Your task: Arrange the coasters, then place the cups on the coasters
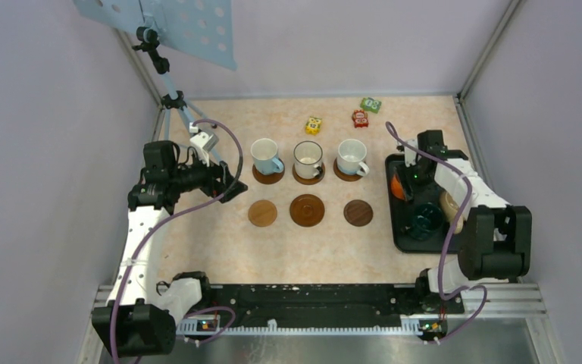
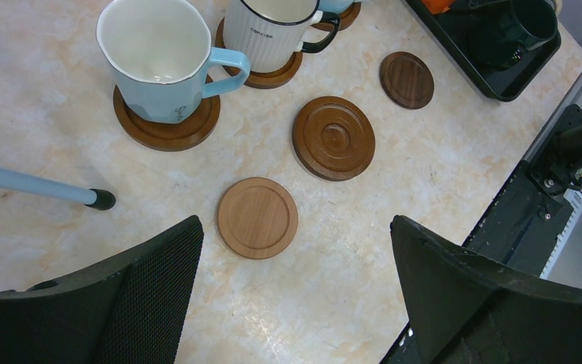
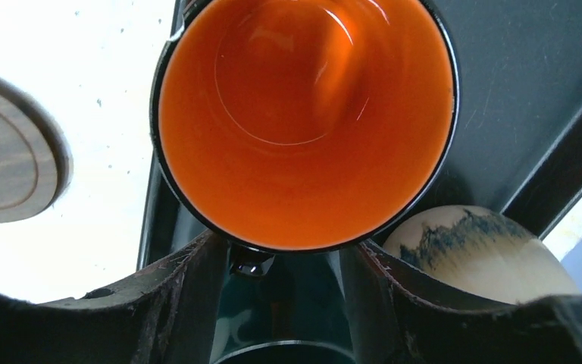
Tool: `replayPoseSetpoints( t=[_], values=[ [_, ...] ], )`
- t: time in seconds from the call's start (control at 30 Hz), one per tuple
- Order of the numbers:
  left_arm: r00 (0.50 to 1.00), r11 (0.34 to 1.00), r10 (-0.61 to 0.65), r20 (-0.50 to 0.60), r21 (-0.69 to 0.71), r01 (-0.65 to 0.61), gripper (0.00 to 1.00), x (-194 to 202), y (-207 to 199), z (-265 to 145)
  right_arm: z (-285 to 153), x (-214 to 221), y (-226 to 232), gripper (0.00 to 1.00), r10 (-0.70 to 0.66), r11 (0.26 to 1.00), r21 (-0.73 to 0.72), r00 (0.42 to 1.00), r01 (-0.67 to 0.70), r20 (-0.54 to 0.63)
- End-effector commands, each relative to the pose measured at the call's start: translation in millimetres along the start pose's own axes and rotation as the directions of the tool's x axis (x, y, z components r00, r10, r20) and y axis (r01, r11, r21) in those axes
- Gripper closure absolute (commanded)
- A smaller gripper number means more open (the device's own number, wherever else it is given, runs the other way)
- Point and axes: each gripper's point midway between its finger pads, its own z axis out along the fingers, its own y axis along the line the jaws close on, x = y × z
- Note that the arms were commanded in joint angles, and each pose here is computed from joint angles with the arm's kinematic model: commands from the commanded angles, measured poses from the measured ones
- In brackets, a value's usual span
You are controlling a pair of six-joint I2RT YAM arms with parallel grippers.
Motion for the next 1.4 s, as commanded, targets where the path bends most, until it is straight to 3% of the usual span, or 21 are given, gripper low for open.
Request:
replayPoseSetpoints(
  t=[0.0, 0.4, 0.57, 0.67, 0.8, 0.87, 1.17, 1.37],
  values=[
    [0.999, 0.999, 0.042, 0.031, 0.011, -0.043, 0.01, -8.5, -1.2, 0.8, 8.4, -29.5, -13.6, 0.46, 0.001, 1.000, 0.019, 0.996, -0.003, 0.085],
    [0.999, 0.999, 0.040, 0.031, 0.012, -0.040, 0.01, -9.0, -1.6, 0.6, 34.2, -40.3, -34.9, 0.53, 0.035, 0.998, 0.036, 0.985, -0.042, 0.171],
    [0.999, 0.999, 0.037, 0.030, 0.012, -0.037, 0.01, -8.7, -1.1, 1.1, 39.8, -45.4, -36.8, 0.65, 0.014, 0.999, 0.038, 0.980, -0.022, 0.200],
    [0.999, 0.999, 0.038, 0.029, 0.009, -0.038, 0.01, -8.8, -0.4, 1.1, 44.3, -43.0, -38.1, 0.67, 0.017, 0.999, 0.035, 0.983, -0.023, 0.185],
    [0.999, 0.999, 0.038, 0.029, 0.009, -0.038, 0.01, -8.4, -0.4, 1.1, 41.9, -44.5, -43.2, 0.85, 0.028, 0.999, 0.037, 0.981, -0.035, 0.191],
    [0.999, 0.999, 0.038, 0.027, 0.009, -0.038, 0.01, -7.8, -0.6, 1.2, 36.1, -46.2, -45.3, 1.00, 0.028, 0.999, 0.040, 0.979, -0.036, 0.200],
    [0.999, 0.999, 0.033, 0.027, 0.010, -0.033, 0.01, -6.8, -0.8, 1.3, -38.8, -77.9, -34.1, 1.00, 0.026, 1.000, -0.008, 0.923, -0.024, 0.383],
    [0.999, 0.999, 0.034, 0.032, 0.015, -0.034, 0.01, -8.7, -2.5, 0.6, -87.4, -95.1, -11.8, 1.00, 0.053, 0.996, -0.093, 0.902, -0.015, 0.429]
  ],
)
